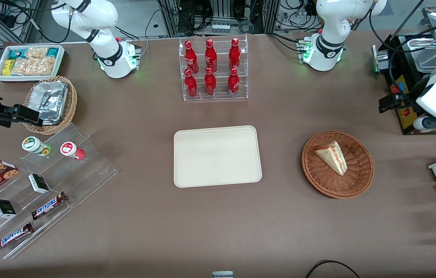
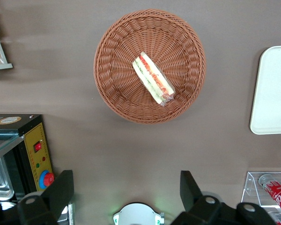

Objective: Place sandwich from basket to tray
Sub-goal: 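Move the left gripper over the wicker basket toward the wrapped sandwich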

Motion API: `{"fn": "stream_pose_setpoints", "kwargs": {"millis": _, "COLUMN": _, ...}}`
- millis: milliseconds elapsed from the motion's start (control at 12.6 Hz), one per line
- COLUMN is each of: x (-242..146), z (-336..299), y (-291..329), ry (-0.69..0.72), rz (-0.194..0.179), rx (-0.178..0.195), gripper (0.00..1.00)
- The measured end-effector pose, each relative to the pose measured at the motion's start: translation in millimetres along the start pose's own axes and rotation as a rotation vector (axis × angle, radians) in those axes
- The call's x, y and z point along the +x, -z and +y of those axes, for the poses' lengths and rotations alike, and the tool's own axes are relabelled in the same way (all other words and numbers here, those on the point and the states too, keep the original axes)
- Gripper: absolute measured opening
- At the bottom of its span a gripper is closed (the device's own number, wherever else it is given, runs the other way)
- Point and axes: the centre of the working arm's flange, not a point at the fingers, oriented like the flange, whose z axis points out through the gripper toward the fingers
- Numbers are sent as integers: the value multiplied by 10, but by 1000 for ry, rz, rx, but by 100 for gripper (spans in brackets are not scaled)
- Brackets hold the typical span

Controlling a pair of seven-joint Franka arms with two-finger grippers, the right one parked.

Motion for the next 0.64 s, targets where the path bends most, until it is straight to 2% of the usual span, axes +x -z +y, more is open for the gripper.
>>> {"fn": "stream_pose_setpoints", "kwargs": {"millis": 397, "x": 188, "z": -12, "y": -531, "ry": 4, "rz": 7, "rx": -1, "gripper": 100}}
{"fn": "stream_pose_setpoints", "kwargs": {"millis": 636, "x": 267, "z": -4, "y": -868, "ry": 16, "rz": 31, "rx": -3, "gripper": 100}}
